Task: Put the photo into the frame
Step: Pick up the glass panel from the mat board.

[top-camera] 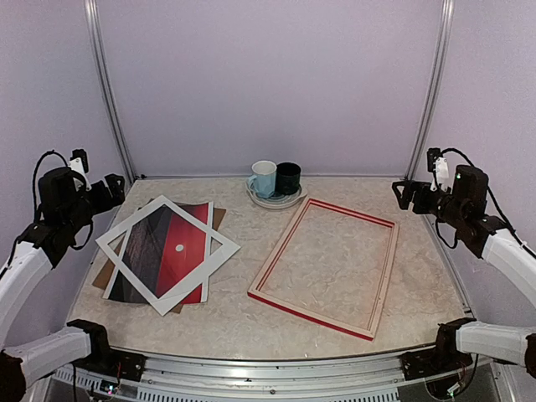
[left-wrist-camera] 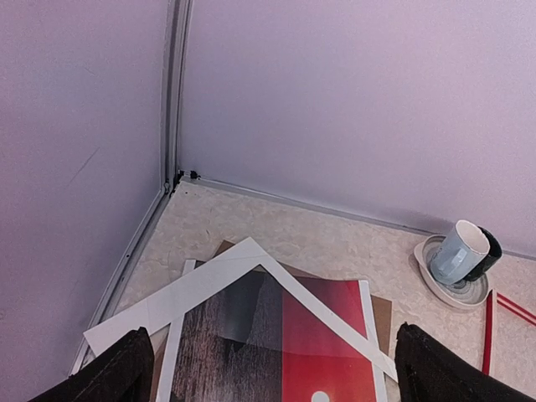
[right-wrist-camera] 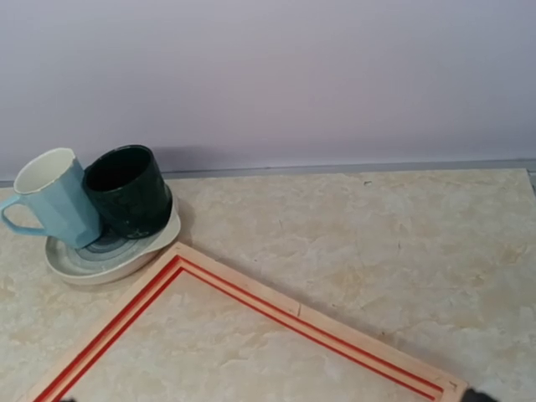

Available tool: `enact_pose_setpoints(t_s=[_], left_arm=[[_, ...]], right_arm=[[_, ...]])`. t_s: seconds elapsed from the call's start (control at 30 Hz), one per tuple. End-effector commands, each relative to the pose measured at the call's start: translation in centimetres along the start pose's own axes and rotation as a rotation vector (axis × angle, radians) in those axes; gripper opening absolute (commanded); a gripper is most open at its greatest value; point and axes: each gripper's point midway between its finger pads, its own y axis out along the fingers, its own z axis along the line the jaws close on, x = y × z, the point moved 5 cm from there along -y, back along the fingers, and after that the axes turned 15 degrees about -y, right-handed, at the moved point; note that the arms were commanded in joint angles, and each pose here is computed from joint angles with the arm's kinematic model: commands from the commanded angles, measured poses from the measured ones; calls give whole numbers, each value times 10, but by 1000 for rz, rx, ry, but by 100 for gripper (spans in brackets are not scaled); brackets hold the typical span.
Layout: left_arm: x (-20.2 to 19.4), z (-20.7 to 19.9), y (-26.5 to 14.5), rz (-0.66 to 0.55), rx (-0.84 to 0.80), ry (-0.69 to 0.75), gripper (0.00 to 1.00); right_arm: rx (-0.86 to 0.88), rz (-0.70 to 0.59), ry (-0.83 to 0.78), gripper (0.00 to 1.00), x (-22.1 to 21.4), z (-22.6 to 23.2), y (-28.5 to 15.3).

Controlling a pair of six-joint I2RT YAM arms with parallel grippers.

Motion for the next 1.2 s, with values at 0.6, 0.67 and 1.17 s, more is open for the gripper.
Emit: enact_pose_setpoints(t_s=[0.6,0.67,1.17], left_arm=[[-1,-11,6,55,-33,-62,99],[-5,-12,8,70,-34,-71,99],[-56,-29,21,183,-14,-116,99]], right_arm=[[163,-180,42,99,25,23,-25],[211,-148,69,99,23,27,-18],[363,141,251,99,-11,90,48]])
